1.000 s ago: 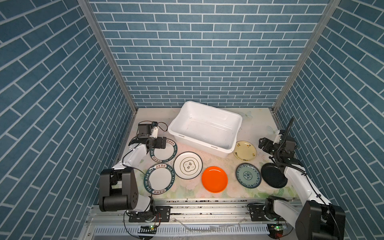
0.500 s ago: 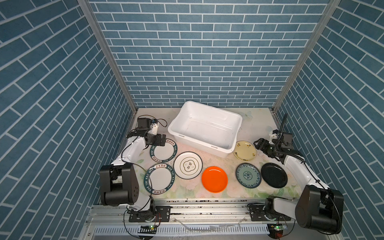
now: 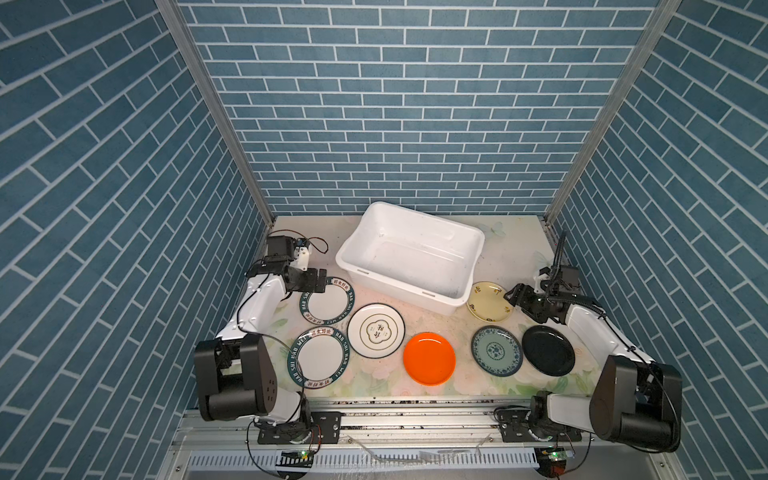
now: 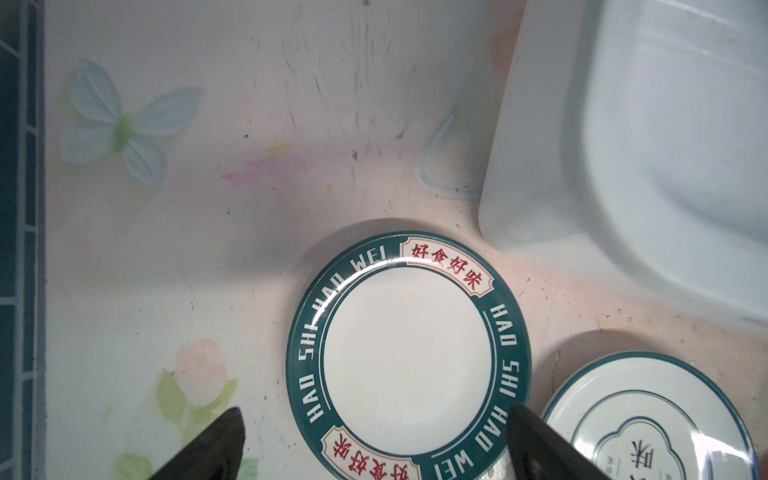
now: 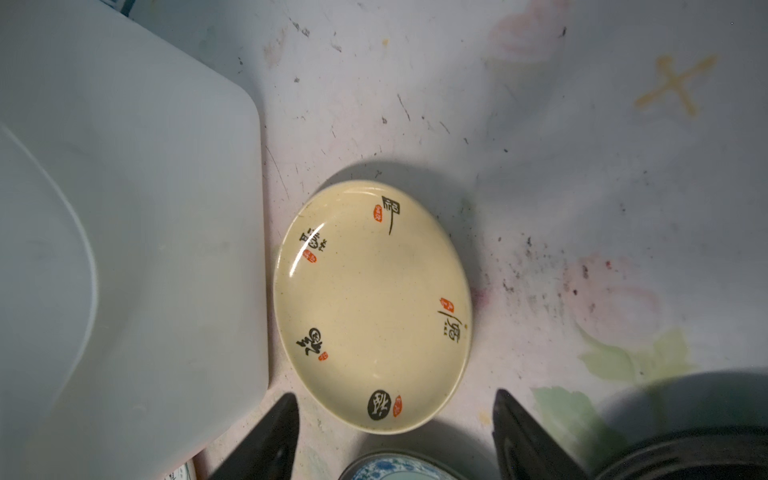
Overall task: Place the plates into the plastic bin on the countertop
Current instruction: 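Lower the right gripper onto the cream plate's rim while the left arm lifts away, then grip the cream plate's rim with the right gripper and tilt it up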
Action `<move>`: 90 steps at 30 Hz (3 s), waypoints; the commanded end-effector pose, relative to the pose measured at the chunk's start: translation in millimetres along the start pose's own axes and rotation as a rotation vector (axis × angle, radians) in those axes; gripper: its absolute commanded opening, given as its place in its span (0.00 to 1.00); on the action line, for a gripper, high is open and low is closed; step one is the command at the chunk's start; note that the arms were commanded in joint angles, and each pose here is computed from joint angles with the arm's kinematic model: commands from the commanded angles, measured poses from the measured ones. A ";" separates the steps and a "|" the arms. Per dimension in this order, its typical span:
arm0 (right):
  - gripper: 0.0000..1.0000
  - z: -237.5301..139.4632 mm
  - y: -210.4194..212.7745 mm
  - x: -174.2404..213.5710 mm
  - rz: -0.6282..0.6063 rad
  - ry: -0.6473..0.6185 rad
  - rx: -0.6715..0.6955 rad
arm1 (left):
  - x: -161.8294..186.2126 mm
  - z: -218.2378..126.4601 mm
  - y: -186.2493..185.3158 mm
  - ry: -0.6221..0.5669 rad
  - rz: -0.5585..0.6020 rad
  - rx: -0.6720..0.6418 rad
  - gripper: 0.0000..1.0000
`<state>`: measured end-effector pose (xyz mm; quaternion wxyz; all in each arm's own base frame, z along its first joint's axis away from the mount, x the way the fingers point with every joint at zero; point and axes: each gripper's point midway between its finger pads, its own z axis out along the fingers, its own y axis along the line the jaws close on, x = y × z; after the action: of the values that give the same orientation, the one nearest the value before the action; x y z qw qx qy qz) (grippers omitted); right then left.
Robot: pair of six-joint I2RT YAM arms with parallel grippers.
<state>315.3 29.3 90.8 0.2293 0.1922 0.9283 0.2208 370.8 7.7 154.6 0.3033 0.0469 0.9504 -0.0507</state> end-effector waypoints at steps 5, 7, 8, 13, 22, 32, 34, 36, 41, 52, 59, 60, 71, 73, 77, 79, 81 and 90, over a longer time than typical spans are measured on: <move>0.65 10.0 -5.8 6.5 0.038 0.074 0.017 | -54.6 -66.8 -16.4 -0.182 0.050 0.047 1.00; 0.65 11.2 -10.9 8.0 0.041 0.080 0.040 | -63.4 -83.1 -23.3 -0.231 0.063 0.069 1.00; 0.65 11.9 -12.4 8.7 0.042 0.081 0.043 | -66.9 -89.8 -27.5 -0.255 0.071 0.086 1.00; 0.60 22.8 -16.9 11.9 0.062 0.107 0.035 | -78.9 -118.9 -49.2 -0.320 0.121 0.163 1.00; 0.53 39.7 -21.0 4.9 0.109 0.099 0.019 | -84.9 -139.8 -62.7 -0.343 0.144 0.217 1.00; 0.40 52.6 -27.2 2.4 0.127 0.116 0.030 | -77.7 -138.7 -66.1 -0.342 0.154 0.226 1.00; 0.37 54.7 -28.0 1.9 0.129 0.117 0.030 | -77.6 -138.3 -66.0 -0.342 0.155 0.225 1.00; 0.35 56.1 -29.6 1.6 0.131 0.118 0.035 | -77.2 -139.2 -66.4 -0.345 0.156 0.226 1.00; 0.24 59.0 -33.0 0.4 0.134 0.116 0.044 | -75.7 -137.8 -67.9 -0.342 0.157 0.233 1.00; 0.16 57.0 -39.3 -4.8 0.137 0.087 0.059 | -74.7 -137.5 -68.5 -0.344 0.157 0.237 1.00; 0.10 55.4 -39.2 -8.3 0.140 0.075 0.041 | -76.3 -138.8 -69.2 -0.349 0.156 0.240 1.00; 0.10 55.6 -39.6 -8.8 0.142 0.073 0.039 | -76.7 -139.1 -69.6 -0.351 0.157 0.241 0.99; 0.00 50.2 -35.2 -17.6 0.150 0.039 -0.007 | -77.9 -139.8 -70.4 -0.354 0.155 0.246 0.99; 0.00 44.3 -33.9 -22.0 0.148 0.021 -0.008 | -78.6 -140.5 -70.7 -0.355 0.156 0.247 0.99; 0.00 27.6 -34.6 -32.0 0.142 -0.023 0.016 | -81.8 -141.9 -70.0 -0.356 0.157 0.244 0.99; 0.00 17.3 -36.4 -36.6 0.142 -0.047 0.037 | -83.3 -142.6 -69.8 -0.359 0.158 0.242 1.00; 0.00 7.8 -37.1 -40.0 0.140 -0.066 0.050 | -84.9 -143.4 -69.7 -0.362 0.159 0.242 0.99; 0.00 -34.0 -40.5 -50.9 0.164 -0.179 0.087 | -90.0 -144.7 -70.5 -0.366 0.163 0.248 0.99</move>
<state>332.6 -30.7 97.5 0.2657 0.2857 0.9005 0.1919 352.5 -44.7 322.1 0.4632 0.1405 0.8632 -0.1434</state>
